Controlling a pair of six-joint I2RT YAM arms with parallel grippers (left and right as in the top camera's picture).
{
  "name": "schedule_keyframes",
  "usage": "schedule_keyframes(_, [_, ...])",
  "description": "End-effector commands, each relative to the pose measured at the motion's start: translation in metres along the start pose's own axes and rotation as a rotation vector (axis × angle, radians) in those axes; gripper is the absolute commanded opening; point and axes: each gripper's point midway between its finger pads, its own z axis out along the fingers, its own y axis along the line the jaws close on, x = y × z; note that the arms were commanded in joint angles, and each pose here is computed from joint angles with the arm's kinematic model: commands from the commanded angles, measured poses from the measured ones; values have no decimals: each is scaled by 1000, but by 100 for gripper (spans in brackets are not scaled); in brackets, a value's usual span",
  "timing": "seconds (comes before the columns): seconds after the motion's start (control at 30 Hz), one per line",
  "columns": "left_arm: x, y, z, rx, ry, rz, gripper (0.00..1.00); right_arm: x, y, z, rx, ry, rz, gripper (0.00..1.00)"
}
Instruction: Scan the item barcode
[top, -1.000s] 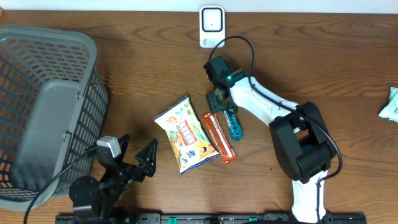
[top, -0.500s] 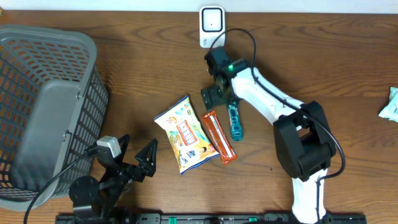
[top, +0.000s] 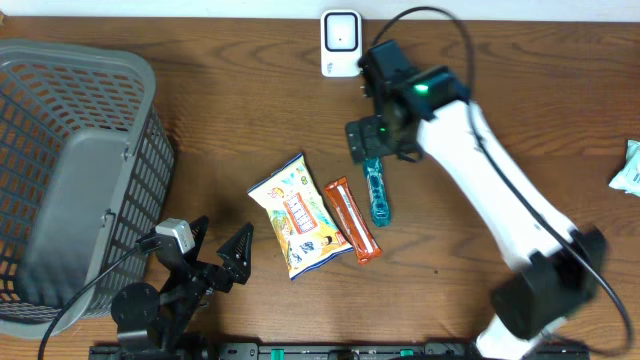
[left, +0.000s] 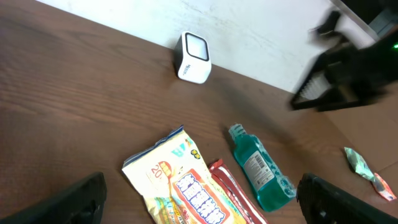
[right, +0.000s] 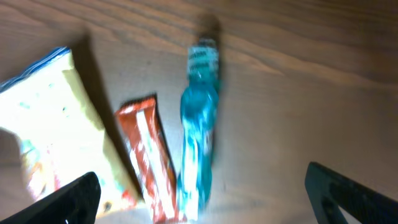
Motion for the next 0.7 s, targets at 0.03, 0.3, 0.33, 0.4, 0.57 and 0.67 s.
schedule_keyframes(0.03, [0,0,0,4,-2,3,98,20,-9,-43,18,-22,128,99])
schedule_keyframes(0.3, [0,0,0,4,-2,3,98,56,-38,-22,278,-210,308,99])
schedule_keyframes(0.33, [0,0,0,4,-2,3,98,56,-35,-13,268,-234,304,99])
schedule_keyframes(0.4, [0,0,0,4,-2,3,98,56,-26,14,236,-273,301,99])
schedule_keyframes(0.57, [0,0,0,4,-2,3,98,69,-15,61,153,-263,306,99])
schedule_keyframes(0.67, [0,0,0,4,-2,3,98,70,-14,69,140,-275,302,99])
